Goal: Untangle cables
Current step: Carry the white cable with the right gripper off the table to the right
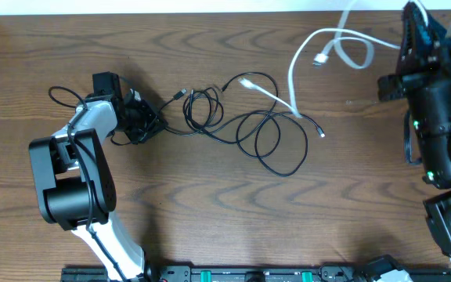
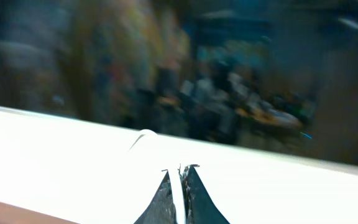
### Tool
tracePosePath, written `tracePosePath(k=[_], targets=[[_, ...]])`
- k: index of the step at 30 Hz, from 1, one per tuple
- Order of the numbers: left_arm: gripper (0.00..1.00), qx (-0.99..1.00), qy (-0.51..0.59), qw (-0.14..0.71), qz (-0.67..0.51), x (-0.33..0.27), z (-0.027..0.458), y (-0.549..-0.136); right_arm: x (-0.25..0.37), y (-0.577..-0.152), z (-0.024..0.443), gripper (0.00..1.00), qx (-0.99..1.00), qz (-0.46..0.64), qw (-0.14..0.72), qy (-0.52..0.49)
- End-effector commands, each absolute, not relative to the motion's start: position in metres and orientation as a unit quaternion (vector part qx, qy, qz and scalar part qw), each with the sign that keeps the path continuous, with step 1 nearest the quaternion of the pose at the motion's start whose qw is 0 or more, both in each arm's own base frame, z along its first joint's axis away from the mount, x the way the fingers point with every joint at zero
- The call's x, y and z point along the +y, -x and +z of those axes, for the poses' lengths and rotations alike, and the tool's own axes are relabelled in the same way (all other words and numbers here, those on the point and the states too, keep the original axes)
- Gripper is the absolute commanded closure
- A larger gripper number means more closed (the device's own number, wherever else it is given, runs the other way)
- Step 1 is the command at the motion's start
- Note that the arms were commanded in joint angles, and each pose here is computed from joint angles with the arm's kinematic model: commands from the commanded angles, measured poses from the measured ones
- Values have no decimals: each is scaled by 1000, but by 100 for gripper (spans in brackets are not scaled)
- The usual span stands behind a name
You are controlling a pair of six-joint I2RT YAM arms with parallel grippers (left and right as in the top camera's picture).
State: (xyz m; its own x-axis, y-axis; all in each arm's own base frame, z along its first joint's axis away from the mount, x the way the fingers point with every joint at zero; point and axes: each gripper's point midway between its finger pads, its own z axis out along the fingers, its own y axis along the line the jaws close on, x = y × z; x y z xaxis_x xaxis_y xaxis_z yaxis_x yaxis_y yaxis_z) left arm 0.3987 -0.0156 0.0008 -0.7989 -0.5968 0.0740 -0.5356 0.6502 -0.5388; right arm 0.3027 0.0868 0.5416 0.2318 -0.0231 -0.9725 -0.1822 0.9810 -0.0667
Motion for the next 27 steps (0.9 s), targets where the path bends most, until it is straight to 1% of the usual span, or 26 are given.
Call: tracePosePath(k=[1,10,17,22,27], targets=[[92,912,327,48,-243,-4,-12,-392,27,-326,516,99,662,-85,744,-10],[92,912,327,48,-243,-4,-12,-392,-48,-368,468,99,712,-186,673,-73],[92,912,327,48,-243,-4,-12,-392,-136,-390,415,99,749,-260,592,-142],[92,912,327,48,-243,-4,-12,-392,-192,-396,361,99,786,-294,513,-179],[92,912,327,48,-243,-4,-12,-392,-250,-390,291,99,818,-300,424,-245]])
